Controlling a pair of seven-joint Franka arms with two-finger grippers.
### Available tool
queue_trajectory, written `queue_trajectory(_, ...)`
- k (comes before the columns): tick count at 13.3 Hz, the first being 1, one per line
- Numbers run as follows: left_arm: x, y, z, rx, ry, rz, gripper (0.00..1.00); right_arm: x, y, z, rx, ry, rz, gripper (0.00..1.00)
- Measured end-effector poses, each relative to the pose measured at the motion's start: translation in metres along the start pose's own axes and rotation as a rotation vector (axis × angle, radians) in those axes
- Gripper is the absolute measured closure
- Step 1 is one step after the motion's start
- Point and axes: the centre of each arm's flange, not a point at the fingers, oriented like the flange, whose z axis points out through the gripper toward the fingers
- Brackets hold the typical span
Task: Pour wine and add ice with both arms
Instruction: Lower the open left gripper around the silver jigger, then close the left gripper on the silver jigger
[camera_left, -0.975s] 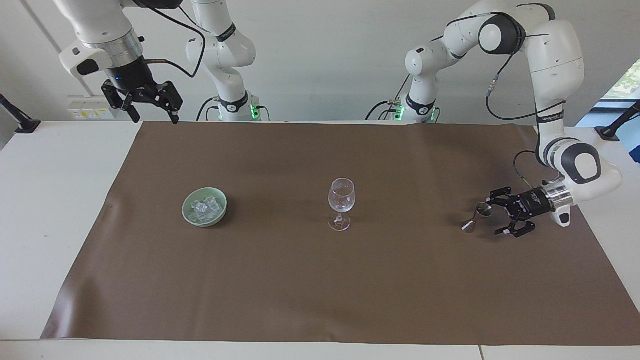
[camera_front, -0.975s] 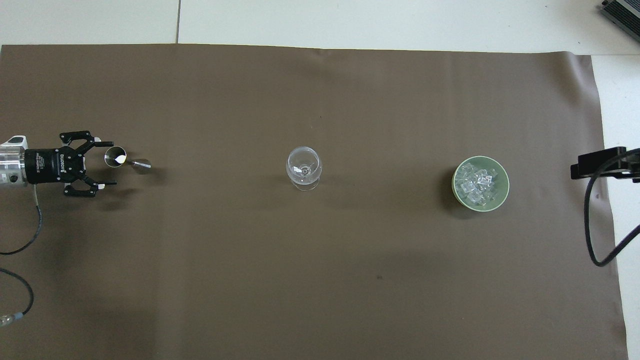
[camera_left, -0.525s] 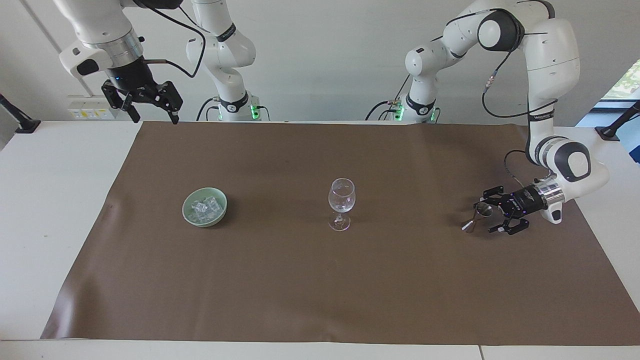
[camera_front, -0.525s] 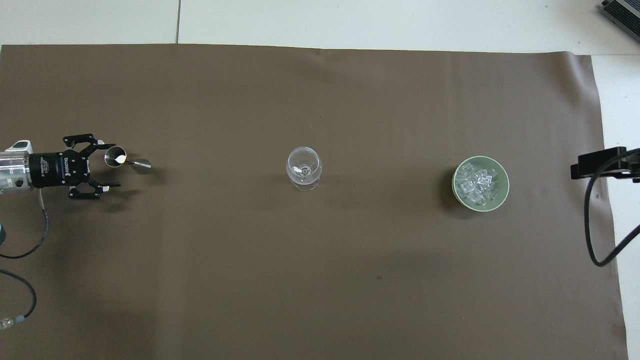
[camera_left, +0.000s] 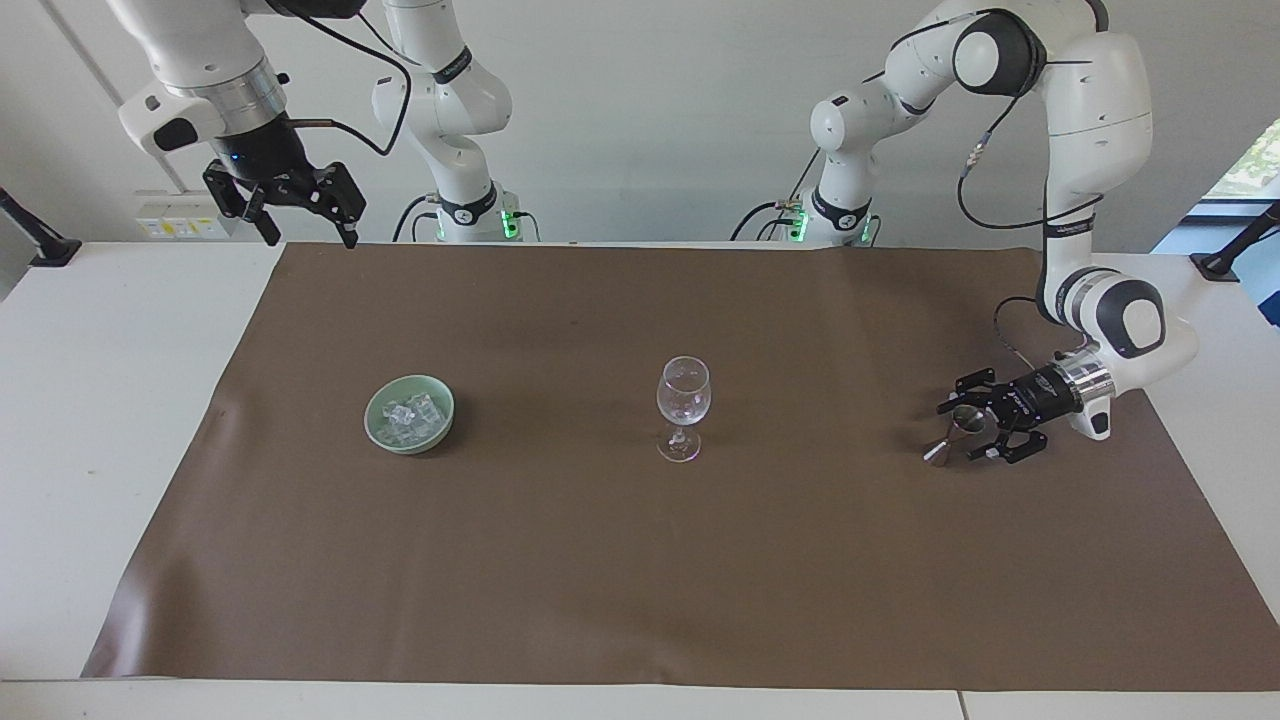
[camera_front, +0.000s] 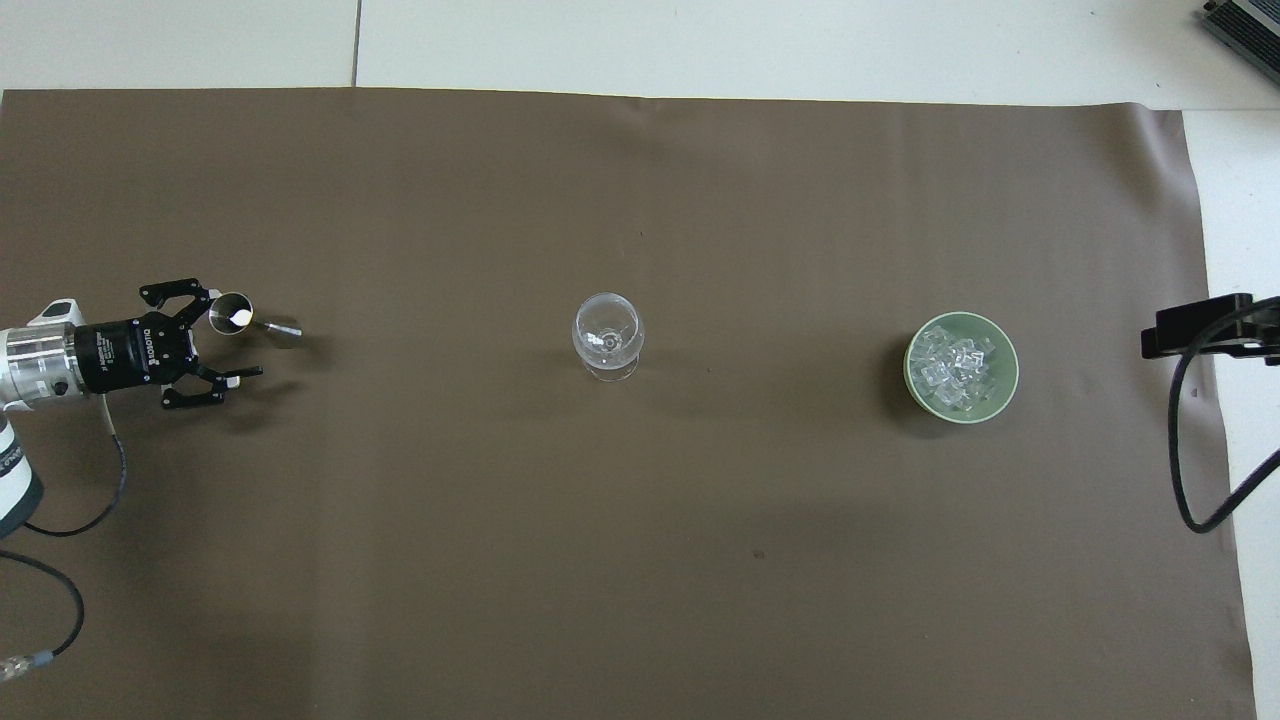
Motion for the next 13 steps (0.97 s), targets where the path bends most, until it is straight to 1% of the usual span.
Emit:
queue_trajectory(2, -0.001, -0.003, 0.000, -0.025, -0.008, -0.012, 0.08, 0.000, 0.000, 0.000, 0.000, 0.000, 0.000, 0.00)
queue_trajectory(7, 0.005, -0.004, -0.003, -0.072, 0.021, -0.029, 0.08, 0.000, 0.000, 0.000, 0.000, 0.000, 0.000, 0.00)
queue_trajectory(11, 0.010, -0.011, 0.002, -0.115, 0.005, -0.066, 0.09, 0.000, 0.000, 0.000, 0.000, 0.000, 0.000, 0.00)
queue_trajectory(13, 0.009, -0.018, 0.008, -0.126, -0.007, -0.083, 0.11, 0.000, 0.000, 0.000, 0.000, 0.000, 0.000, 0.00)
